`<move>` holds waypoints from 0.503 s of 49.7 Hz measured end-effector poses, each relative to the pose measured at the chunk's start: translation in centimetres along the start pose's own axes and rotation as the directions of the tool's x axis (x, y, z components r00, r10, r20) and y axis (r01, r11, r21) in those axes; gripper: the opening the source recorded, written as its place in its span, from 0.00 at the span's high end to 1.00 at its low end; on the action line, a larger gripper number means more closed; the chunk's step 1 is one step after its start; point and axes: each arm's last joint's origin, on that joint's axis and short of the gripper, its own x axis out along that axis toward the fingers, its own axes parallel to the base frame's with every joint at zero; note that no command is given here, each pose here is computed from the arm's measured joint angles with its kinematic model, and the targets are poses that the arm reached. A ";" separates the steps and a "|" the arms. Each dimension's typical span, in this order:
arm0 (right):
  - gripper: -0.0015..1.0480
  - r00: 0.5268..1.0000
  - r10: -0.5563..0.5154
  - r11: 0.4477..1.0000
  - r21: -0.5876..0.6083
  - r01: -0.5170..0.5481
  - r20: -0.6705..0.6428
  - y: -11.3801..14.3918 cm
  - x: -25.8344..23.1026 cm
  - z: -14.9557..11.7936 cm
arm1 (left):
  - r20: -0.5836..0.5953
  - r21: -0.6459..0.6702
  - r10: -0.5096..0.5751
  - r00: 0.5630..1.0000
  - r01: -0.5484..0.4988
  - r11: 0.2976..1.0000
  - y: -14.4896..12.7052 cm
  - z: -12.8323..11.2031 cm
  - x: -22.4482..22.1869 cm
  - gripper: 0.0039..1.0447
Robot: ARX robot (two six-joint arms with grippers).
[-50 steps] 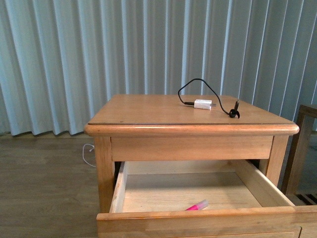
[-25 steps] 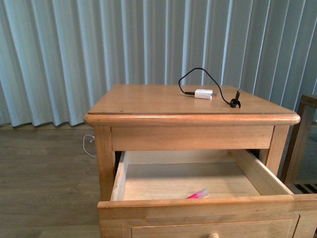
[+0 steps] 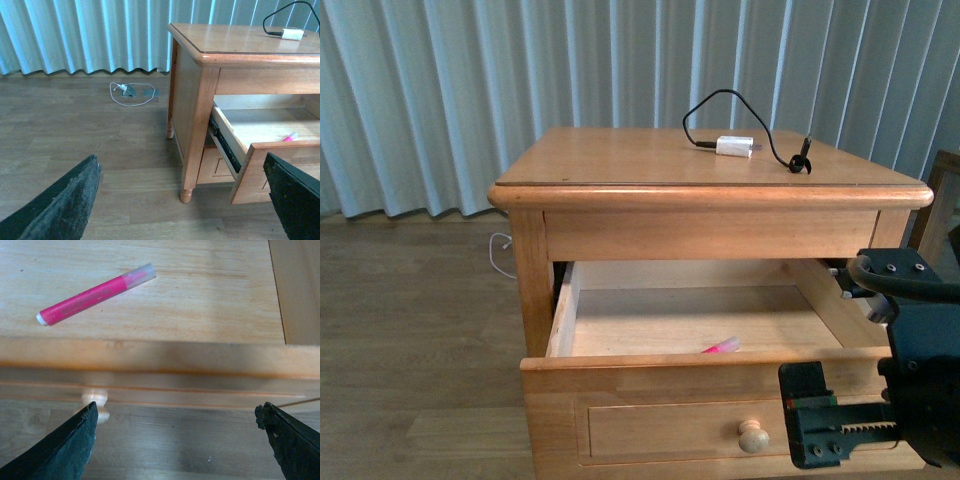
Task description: Place pink marker in drawer with both arms
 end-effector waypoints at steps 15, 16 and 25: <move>0.08 0.998 -0.034 0.999 0.025 0.032 0.061 0.2 3.1 1.2 | 0.000 0.000 0.000 1.000 0.000 1.000 0.0 0.0 0.0 0.05; 0.08 0.997 -0.034 0.999 0.025 0.033 0.065 0.3 3.3 1.3 | 0.000 0.000 0.000 1.000 0.000 1.000 0.0 0.0 0.0 0.05; 0.08 0.990 -0.050 0.999 0.026 0.047 0.129 0.6 5.4 2.3 | 0.000 0.000 0.000 1.000 0.000 1.000 0.0 0.0 0.0 0.05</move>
